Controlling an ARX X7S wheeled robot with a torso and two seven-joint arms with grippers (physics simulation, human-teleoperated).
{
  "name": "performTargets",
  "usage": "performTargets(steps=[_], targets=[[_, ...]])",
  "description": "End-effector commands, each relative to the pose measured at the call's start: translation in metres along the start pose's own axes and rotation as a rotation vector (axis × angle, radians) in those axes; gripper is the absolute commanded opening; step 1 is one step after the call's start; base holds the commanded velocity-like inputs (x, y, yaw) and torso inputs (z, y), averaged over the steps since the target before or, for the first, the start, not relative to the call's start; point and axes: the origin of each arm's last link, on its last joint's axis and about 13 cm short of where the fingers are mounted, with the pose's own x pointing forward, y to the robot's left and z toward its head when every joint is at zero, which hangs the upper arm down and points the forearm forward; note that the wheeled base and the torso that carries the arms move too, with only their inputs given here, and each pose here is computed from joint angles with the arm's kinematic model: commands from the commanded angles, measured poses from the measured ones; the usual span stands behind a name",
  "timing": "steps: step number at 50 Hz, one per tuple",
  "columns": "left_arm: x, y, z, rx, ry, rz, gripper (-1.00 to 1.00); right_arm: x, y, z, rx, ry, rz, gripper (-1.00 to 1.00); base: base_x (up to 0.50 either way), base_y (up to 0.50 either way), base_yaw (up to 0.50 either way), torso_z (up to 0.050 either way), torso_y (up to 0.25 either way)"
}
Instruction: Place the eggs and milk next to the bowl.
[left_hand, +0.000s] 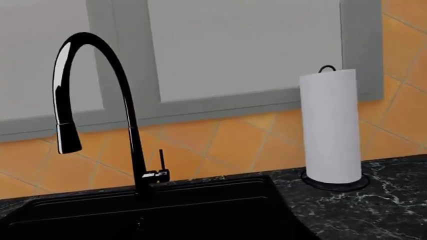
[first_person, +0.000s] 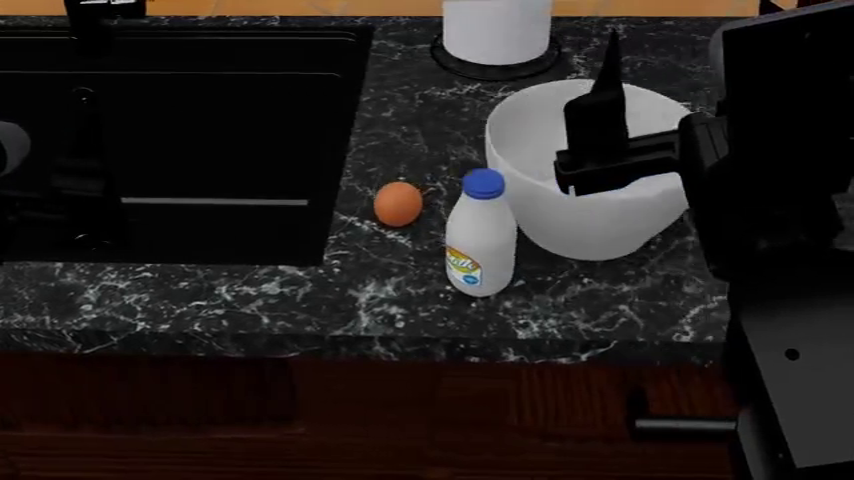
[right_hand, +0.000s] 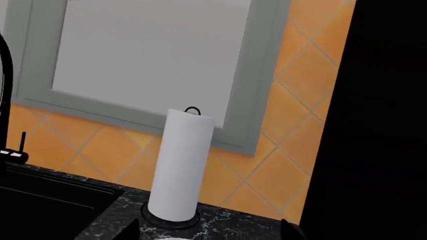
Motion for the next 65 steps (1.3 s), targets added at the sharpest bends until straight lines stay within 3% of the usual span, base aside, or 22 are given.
performTargets(steps=[1, 14, 30, 65], targets=[[0.0029, 0.0017, 0.0005, -0.017, -0.002, -0.017, 1.0, 0.0029, -0.001, 0.0001, 0.02, 0.002, -0.004, 1.0, 0.0, -0.5, 0.0, 0.0, 0.0], [0.0018, 0.0024, -0.0003, -0.017, -0.002, -0.018, 1.0, 0.0046, 0.0018, -0.0007, 0.014, 0.003, 0.008, 1.0, 0.0, -0.5, 0.0, 0.0, 0.0], [0.0008, 0.0003, 0.0024, -0.012, -0.002, -0.023, 1.0, 0.0043, 0.0006, -0.0028, 0.023, 0.007, 0.002, 1.0, 0.01, 0.0, 0.0, 0.0, 0.0], [-0.0006, 0.0034, 0.005, -0.02, -0.011, -0.021, 1.0, 0.0063, 0.0026, 0.0018, 0.009, 0.005, 0.016, 1.0, 0.35, 0.0, 0.0, 0.0, 0.0]])
